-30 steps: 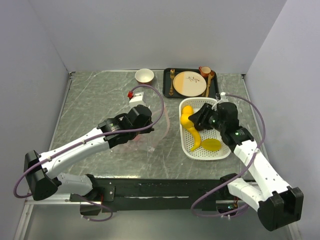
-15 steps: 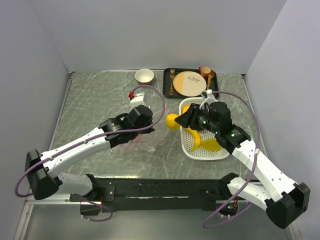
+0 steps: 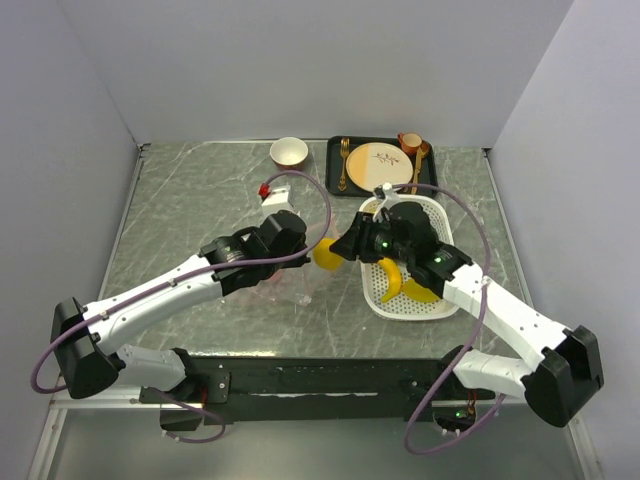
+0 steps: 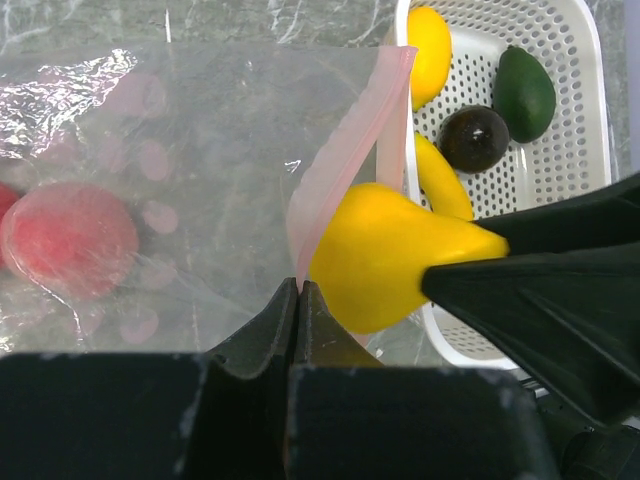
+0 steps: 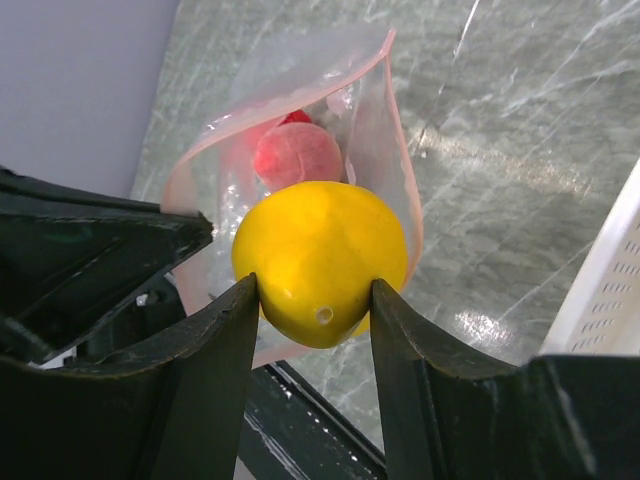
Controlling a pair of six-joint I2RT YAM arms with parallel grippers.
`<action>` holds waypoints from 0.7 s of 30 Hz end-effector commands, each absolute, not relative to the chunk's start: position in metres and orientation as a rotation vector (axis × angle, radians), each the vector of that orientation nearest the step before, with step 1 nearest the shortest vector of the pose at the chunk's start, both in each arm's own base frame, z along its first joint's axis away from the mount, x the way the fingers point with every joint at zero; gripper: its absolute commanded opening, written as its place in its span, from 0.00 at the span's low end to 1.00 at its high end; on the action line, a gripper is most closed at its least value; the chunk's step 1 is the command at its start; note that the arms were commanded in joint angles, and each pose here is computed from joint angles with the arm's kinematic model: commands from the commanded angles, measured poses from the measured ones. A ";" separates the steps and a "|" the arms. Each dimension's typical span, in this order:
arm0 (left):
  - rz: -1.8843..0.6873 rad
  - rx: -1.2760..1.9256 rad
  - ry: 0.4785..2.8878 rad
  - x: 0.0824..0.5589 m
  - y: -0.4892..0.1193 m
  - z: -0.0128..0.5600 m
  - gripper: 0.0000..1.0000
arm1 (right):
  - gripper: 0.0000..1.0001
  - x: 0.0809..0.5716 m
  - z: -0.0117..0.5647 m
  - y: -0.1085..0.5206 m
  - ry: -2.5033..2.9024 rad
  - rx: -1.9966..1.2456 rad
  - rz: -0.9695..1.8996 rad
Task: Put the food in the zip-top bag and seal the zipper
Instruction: Place the fake fruit in the zipper food storage bag.
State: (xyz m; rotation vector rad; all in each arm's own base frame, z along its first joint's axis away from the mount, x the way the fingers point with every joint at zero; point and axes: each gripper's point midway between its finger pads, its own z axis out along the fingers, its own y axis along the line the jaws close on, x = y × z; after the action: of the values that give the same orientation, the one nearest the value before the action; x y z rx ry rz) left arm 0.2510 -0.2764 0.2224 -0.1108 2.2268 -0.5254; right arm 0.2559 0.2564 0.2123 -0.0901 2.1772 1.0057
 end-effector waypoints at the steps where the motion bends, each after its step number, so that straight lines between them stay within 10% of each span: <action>1: -0.612 -0.114 2.183 0.250 -0.283 0.238 0.01 | 0.01 0.267 0.242 0.274 2.091 -0.140 1.053; 11: -0.607 -0.155 2.159 0.251 -0.276 0.248 0.01 | 0.13 0.277 0.245 0.288 2.115 -0.210 1.041; 21: -0.605 -0.202 2.092 0.253 -0.263 0.263 0.01 | 0.79 0.282 0.247 0.278 2.126 -0.213 0.942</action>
State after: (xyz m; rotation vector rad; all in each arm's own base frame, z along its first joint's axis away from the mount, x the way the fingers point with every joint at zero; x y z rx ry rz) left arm 0.2467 -0.2640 0.2430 -0.1571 2.1525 -0.5840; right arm 0.2752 0.2816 0.2232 -0.1943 2.1930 0.9850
